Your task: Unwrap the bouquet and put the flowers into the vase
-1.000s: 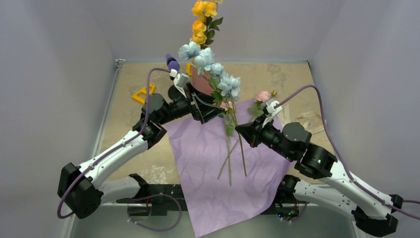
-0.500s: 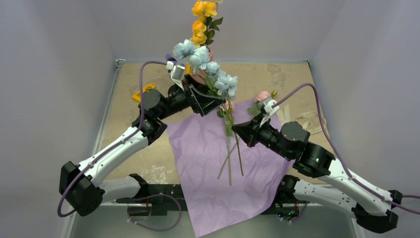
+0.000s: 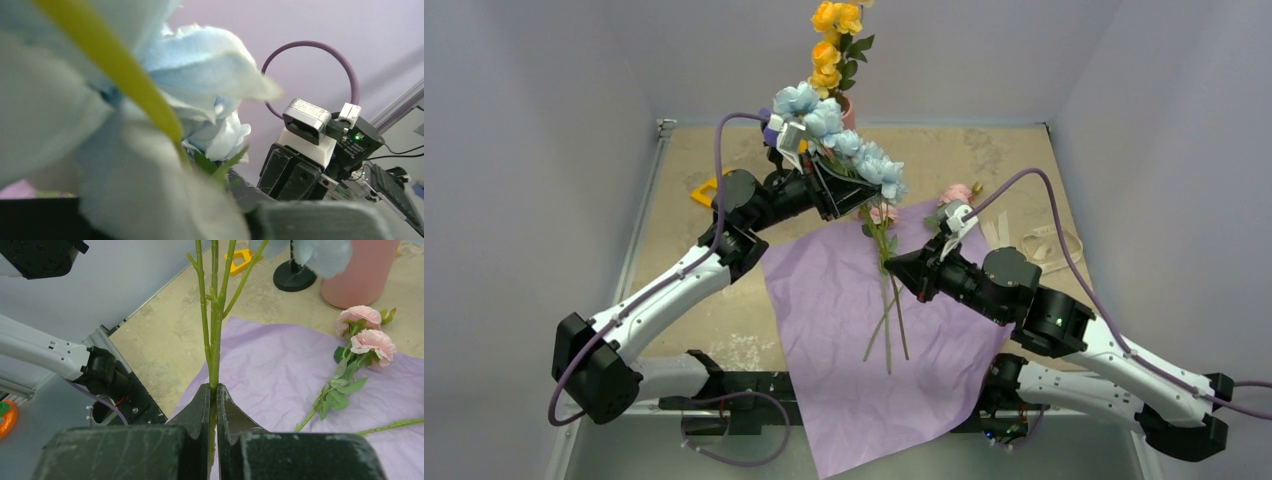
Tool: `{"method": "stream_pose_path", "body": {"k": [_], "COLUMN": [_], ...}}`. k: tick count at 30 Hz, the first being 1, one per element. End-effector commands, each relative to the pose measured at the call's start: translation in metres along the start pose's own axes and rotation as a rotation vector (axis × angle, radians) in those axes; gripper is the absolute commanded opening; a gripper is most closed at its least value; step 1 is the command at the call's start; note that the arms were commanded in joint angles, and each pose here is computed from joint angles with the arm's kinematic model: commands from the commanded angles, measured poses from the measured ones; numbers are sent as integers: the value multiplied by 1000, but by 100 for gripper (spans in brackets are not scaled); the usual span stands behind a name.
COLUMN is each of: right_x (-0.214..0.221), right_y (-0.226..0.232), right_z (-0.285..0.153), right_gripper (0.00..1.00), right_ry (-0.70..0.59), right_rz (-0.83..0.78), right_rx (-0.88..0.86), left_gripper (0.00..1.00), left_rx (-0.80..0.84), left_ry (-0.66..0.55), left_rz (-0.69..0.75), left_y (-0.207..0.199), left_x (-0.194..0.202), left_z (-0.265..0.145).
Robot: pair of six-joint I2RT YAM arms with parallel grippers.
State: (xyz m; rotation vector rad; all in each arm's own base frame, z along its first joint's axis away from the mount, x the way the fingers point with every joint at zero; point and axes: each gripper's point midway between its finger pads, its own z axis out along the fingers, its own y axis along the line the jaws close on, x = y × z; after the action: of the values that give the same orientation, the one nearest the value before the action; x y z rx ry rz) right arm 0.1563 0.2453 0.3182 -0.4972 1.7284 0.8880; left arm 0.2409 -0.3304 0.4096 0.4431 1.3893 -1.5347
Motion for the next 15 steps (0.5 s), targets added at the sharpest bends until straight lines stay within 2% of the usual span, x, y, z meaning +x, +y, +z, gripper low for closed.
{"method": "stream_pose_path", "body": {"k": [1, 4, 7, 12, 15], "right_x": [-32, -34, -39, -47, -56], "right_y": [9, 7, 3, 3, 8], "right_z": [-6, -9, -13, -26, -40], "right_gripper": [0, 0, 2, 54, 67], "right_ry": [-94, -100, -107, -121, -138], "right_rz": [17, 20, 36, 44, 60], "right_rx": [-18, -8, 22, 19, -9], "left_gripper": [21, 5, 0, 0, 0], "left_rx": [90, 98, 97, 54, 6], "left_ry": [-36, -25, -19, -38, -50], "left_rz": [60, 60, 57, 94, 159], "left_y": [-28, -30, -32, -36, -41], "left_x": [-23, -23, -24, -38, -56], "left_z": [4, 5, 5, 3, 1]}}
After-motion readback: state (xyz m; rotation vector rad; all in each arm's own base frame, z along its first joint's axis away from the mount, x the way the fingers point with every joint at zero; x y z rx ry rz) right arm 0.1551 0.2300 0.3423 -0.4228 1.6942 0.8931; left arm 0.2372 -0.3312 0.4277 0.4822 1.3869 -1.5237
